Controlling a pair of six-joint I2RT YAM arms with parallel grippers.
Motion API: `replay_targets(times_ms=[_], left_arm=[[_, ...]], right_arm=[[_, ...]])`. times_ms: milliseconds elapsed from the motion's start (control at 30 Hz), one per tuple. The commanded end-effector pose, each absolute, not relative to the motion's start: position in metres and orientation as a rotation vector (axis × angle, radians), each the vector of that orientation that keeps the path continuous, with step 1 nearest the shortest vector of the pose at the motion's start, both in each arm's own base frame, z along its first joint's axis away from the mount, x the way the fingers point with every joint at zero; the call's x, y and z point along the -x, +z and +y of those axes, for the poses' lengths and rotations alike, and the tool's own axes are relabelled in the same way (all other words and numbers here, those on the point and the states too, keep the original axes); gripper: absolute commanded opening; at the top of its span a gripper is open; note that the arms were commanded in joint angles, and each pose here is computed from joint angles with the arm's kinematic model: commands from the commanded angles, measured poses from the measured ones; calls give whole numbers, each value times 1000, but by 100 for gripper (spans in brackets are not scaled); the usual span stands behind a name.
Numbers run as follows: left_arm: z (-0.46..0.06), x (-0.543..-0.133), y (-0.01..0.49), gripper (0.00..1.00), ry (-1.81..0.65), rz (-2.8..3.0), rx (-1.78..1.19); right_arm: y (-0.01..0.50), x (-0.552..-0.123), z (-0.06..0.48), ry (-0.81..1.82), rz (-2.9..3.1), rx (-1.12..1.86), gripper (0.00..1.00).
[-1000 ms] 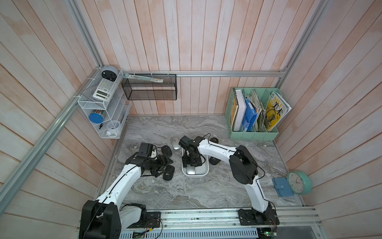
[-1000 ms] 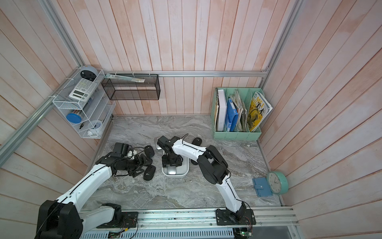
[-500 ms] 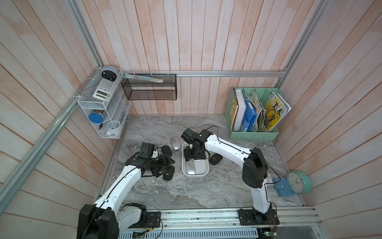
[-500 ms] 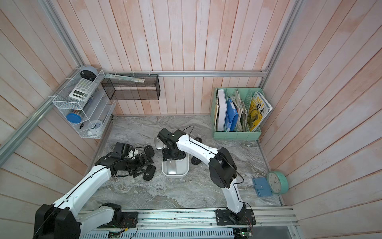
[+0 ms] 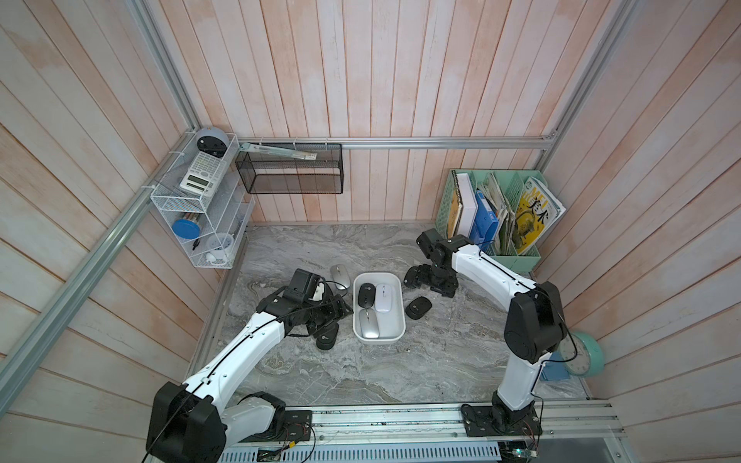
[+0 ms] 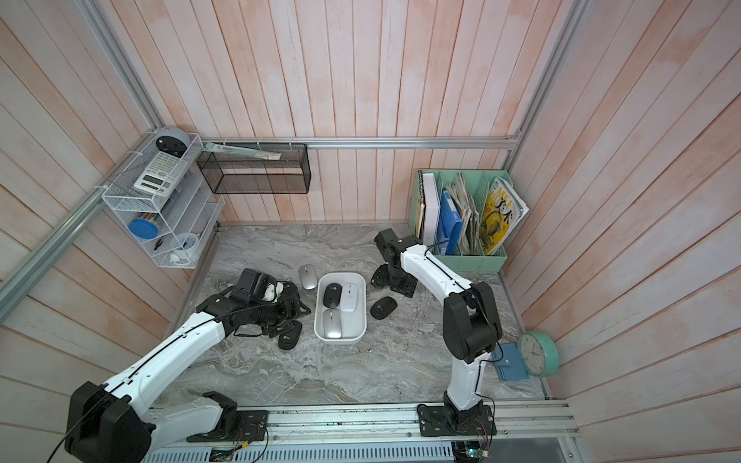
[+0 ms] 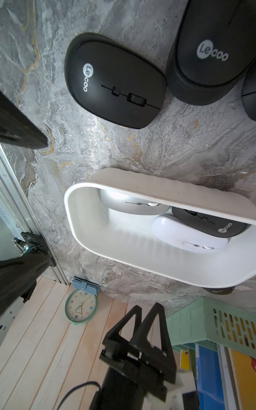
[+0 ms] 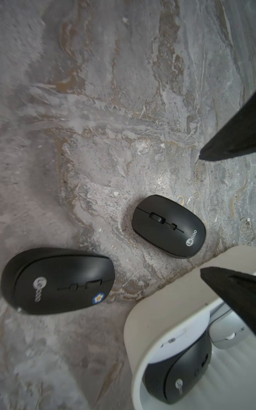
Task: Put the mouse in the storage box
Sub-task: Pick up the mouse from the center of the board.
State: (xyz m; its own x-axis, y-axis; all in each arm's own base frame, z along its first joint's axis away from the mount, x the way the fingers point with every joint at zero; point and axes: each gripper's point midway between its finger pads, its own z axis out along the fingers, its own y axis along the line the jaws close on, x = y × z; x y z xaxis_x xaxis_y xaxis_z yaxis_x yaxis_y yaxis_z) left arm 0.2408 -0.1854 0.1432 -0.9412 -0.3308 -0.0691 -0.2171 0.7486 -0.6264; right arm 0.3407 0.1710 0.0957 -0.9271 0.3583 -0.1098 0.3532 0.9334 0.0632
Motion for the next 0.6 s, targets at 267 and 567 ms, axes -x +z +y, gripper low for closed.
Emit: replay_targets(times_ms=[267, 567], left_arm=[[-202, -247, 146, 80, -943, 2753, 408], [-204, -245, 145, 81, -950, 2749, 399]], right_arm=[[62, -321, 198, 273, 3025, -800, 81], [58, -333, 202, 282, 2977, -922, 82]])
